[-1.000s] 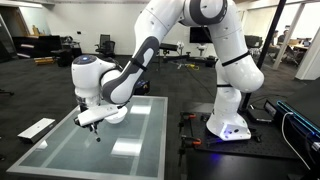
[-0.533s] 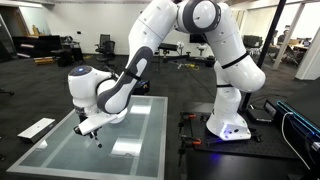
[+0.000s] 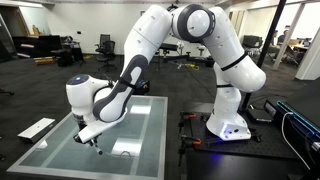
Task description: Take the pen out of the bowl and put it on the table
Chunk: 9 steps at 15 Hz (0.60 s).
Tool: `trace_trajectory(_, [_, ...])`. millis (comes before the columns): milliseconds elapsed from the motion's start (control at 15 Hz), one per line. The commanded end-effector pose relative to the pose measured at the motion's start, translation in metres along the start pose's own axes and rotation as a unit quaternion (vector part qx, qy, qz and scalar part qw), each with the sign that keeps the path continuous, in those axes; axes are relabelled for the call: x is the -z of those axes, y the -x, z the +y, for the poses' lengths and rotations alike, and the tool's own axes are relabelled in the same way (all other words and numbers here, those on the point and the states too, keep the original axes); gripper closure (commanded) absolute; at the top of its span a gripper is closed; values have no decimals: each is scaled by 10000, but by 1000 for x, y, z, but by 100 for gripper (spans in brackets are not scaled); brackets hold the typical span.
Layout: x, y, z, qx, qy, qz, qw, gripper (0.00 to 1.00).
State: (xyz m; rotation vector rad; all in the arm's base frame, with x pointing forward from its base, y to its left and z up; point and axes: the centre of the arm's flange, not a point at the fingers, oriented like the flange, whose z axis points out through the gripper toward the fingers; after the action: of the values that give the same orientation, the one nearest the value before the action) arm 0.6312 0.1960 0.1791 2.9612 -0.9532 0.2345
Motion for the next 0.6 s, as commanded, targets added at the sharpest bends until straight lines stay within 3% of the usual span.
trace_trajectory(0, [-3, -9, -7, 46, 43, -123, 9999, 92])
trace_trajectory(67, [-4, -9, -7, 40, 48, -136, 9999, 67])
trace_trajectory(133, [-4, -9, -7, 15, 61, -132, 9999, 55])
trace_trajectory(533, [18, -18, 9, -143, 64, 38, 9999, 12])
